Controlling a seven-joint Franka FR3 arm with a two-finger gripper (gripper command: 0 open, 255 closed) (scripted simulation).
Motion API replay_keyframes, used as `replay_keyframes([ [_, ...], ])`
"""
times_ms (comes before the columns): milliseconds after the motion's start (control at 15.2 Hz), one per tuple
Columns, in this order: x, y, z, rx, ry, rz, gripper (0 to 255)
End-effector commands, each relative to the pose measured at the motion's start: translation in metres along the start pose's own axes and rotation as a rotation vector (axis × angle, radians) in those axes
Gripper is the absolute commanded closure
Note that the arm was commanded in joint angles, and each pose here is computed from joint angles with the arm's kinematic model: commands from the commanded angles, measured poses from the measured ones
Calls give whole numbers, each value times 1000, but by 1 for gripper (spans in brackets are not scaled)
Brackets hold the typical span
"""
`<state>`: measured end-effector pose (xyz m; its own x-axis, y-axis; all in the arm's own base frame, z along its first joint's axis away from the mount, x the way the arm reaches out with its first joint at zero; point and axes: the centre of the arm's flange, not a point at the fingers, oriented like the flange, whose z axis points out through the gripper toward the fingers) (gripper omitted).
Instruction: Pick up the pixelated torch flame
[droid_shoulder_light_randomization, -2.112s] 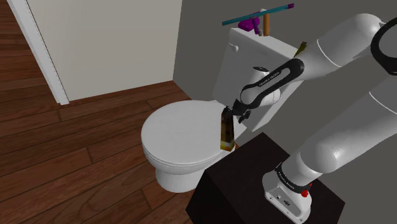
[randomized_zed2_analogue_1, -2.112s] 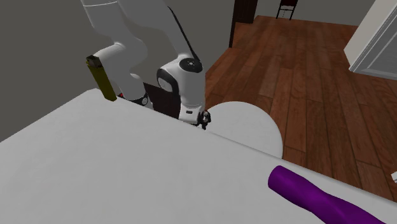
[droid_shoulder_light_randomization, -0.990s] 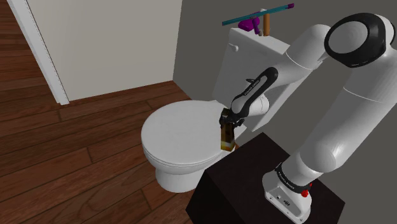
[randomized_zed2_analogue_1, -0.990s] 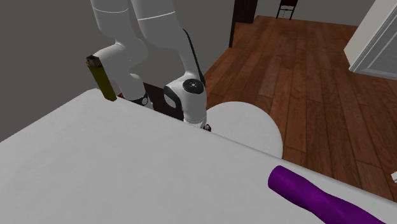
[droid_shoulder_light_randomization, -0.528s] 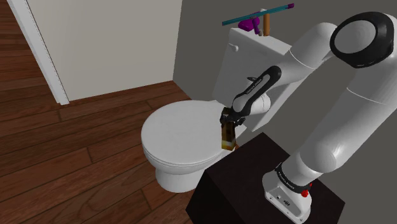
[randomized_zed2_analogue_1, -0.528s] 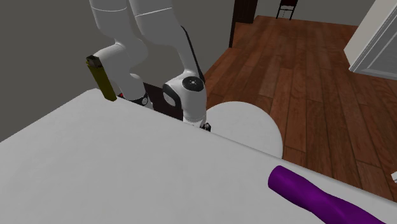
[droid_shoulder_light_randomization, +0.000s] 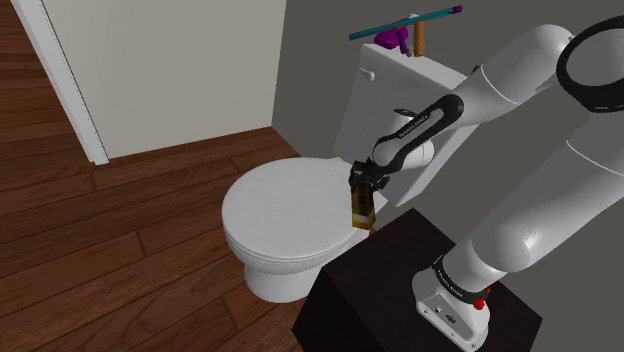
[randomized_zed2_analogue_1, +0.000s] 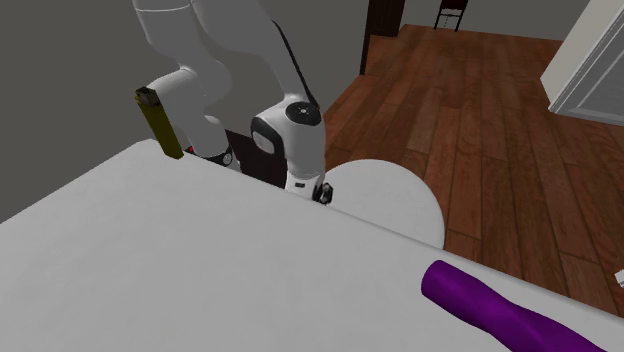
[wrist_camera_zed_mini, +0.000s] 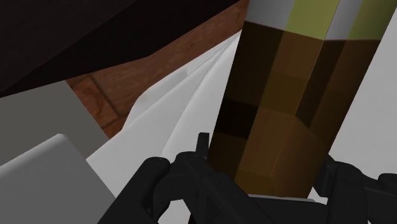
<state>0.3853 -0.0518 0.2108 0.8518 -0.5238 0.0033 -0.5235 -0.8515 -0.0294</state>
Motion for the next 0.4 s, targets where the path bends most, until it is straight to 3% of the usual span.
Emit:
replay_keyframes([
  [0, 0, 0, -11, 0, 1, 0, 255],
  [330, 0, -1, -28, 0, 1, 0, 255],
])
